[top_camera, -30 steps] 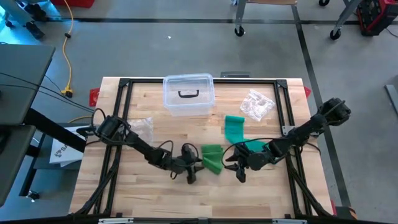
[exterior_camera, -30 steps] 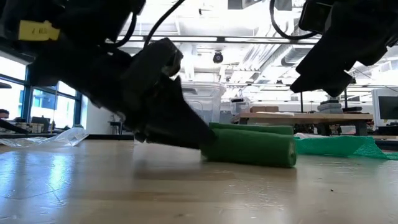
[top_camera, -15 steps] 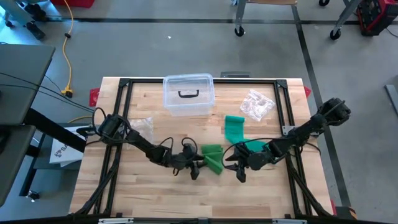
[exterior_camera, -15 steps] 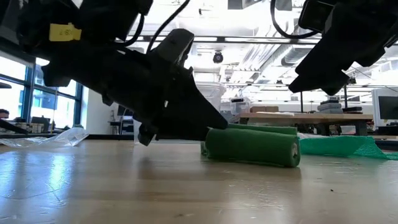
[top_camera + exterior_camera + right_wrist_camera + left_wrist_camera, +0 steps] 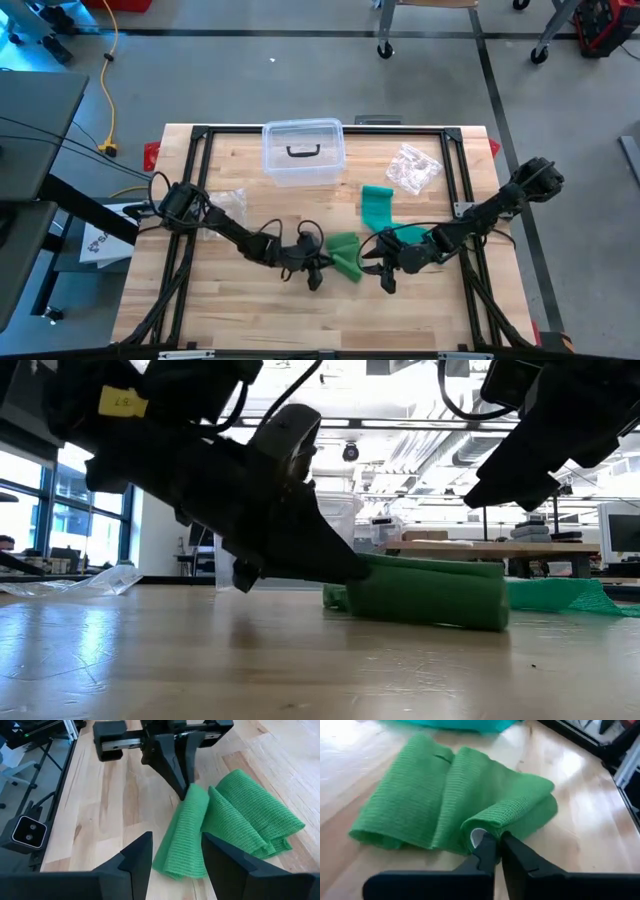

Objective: Roll bandage
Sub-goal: Roll the green bandage

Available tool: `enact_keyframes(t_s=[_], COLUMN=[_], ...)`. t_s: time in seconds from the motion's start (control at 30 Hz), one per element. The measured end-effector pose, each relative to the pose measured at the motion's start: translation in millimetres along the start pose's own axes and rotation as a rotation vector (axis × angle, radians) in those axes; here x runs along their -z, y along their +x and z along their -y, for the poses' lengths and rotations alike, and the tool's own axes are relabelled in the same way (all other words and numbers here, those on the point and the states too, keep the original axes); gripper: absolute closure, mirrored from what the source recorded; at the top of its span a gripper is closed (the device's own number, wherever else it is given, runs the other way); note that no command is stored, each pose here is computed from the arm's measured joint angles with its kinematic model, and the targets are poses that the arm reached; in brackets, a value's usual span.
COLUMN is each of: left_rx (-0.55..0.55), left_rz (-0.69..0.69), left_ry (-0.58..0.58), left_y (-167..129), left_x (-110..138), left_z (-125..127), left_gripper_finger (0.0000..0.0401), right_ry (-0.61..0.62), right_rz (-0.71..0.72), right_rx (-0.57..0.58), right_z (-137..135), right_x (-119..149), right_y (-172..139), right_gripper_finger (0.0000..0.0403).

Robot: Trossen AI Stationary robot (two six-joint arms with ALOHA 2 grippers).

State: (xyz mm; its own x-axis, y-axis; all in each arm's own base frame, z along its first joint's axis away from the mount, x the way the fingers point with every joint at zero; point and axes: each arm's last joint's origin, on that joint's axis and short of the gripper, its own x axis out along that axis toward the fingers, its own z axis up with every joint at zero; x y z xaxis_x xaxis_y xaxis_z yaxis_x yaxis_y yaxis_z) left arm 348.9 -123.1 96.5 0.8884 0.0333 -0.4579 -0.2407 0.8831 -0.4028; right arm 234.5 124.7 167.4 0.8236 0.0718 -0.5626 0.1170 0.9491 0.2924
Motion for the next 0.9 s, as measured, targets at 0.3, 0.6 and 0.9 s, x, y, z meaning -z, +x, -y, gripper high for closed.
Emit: enact_keyframes(t_s=[0.3, 0.6, 0.9], left_rx=[0.153, 0.138, 0.210], left_rz=[0.010, -0.001, -0.095], left_ry=[0.007, 0.001, -0.001], left_y=[-40, -97, -105], left_x=[-23, -29, -7], left_z=[67, 97, 109], left_gripper_finger=[0.0398, 0.0400, 0.0400], right_ry=[-0.020, 0.026, 0.005], right_rz=[0.033, 0.082, -0.047], right_rx=[0.032, 0.029, 0.154], right_z=[-1, 6, 39], right_x=[0, -11, 2], right_y=[-1, 4, 39], right_gripper_finger=[0.0240, 0.0240, 0.0240])
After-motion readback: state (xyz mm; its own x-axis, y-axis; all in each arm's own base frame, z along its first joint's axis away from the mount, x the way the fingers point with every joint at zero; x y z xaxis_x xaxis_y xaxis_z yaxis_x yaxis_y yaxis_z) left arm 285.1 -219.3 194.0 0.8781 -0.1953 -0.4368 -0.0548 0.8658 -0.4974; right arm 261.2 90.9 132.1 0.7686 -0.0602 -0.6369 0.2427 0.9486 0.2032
